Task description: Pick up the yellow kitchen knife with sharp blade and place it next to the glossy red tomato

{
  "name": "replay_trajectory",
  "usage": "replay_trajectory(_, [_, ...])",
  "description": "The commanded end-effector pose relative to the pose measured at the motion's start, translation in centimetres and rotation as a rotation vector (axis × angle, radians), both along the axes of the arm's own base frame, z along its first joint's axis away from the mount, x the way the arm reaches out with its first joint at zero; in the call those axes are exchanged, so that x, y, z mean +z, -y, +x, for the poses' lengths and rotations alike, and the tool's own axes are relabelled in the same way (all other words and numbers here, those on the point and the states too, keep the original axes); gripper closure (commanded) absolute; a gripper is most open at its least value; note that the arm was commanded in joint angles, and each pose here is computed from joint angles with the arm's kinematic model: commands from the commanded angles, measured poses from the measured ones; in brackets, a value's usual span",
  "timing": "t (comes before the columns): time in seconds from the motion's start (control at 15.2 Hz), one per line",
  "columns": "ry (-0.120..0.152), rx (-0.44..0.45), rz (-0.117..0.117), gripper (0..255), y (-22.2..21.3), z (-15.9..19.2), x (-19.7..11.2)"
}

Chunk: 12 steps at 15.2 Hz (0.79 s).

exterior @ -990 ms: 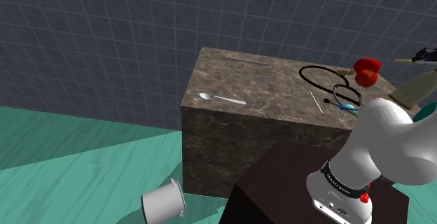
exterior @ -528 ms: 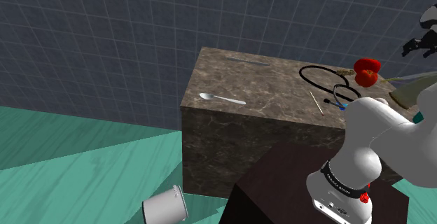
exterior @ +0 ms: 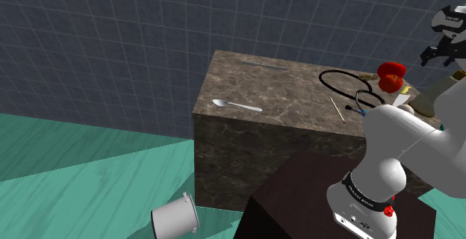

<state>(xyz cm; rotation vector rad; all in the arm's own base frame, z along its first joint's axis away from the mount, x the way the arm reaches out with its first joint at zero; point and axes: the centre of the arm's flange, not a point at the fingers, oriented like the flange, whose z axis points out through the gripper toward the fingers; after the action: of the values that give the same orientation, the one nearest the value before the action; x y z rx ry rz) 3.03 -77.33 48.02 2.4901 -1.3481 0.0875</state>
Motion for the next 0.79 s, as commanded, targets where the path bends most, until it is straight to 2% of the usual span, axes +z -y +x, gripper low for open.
replay_trajectory(0.0, [-0.001,0.0,0.0,0,0.15,-0.07,-0.55])
replay_trajectory(0.46, [-0.001,0.0,0.0,0,0.15,-0.06,-0.55])
replay_trajectory(0.53, [-0.001,0.0,0.0,255,0.15,-0.06,-0.55])
replay_trajectory(0.73, [-0.001,0.0,0.0,255,0.15,-0.06,-0.55])
